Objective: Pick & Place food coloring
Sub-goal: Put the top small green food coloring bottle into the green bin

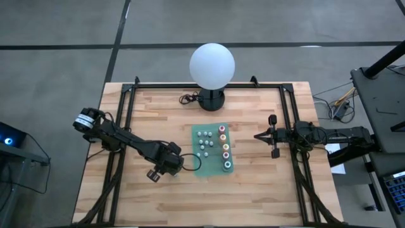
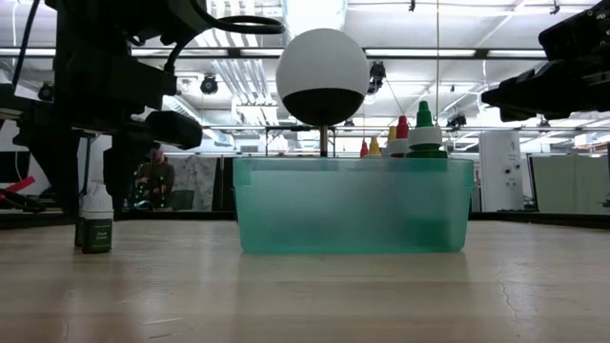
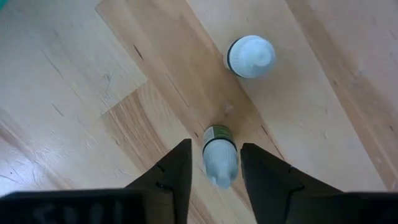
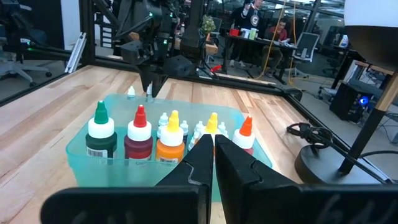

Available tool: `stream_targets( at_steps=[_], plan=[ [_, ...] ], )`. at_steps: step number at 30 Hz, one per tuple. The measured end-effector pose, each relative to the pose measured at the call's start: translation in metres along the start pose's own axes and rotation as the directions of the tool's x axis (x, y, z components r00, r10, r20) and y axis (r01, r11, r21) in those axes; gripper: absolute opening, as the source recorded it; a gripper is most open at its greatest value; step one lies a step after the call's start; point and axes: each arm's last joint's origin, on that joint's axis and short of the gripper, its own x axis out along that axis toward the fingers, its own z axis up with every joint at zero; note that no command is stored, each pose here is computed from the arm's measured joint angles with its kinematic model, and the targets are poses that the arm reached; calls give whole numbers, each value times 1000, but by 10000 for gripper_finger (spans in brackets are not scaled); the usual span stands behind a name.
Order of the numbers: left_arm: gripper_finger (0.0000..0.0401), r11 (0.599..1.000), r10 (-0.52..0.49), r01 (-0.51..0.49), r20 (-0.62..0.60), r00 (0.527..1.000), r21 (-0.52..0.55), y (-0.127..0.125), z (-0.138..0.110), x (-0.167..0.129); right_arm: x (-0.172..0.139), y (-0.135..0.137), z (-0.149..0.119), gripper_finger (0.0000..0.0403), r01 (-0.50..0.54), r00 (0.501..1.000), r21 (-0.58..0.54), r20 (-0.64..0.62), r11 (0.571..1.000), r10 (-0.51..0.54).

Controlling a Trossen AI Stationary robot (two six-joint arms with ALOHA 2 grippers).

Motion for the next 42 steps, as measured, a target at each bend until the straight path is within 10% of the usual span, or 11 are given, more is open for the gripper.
stream_targets(
  at_steps=[10,42],
  plan=[
    [44,1000,-9,9,3,1000,-1,0,0,0,0,0,0,9,0,1000,0,0,1000,0],
    [49,977,84,-45,181,980,-210,57,53,-84,0,0,0,9,0,1000,0,0,1000,0]
  ],
)
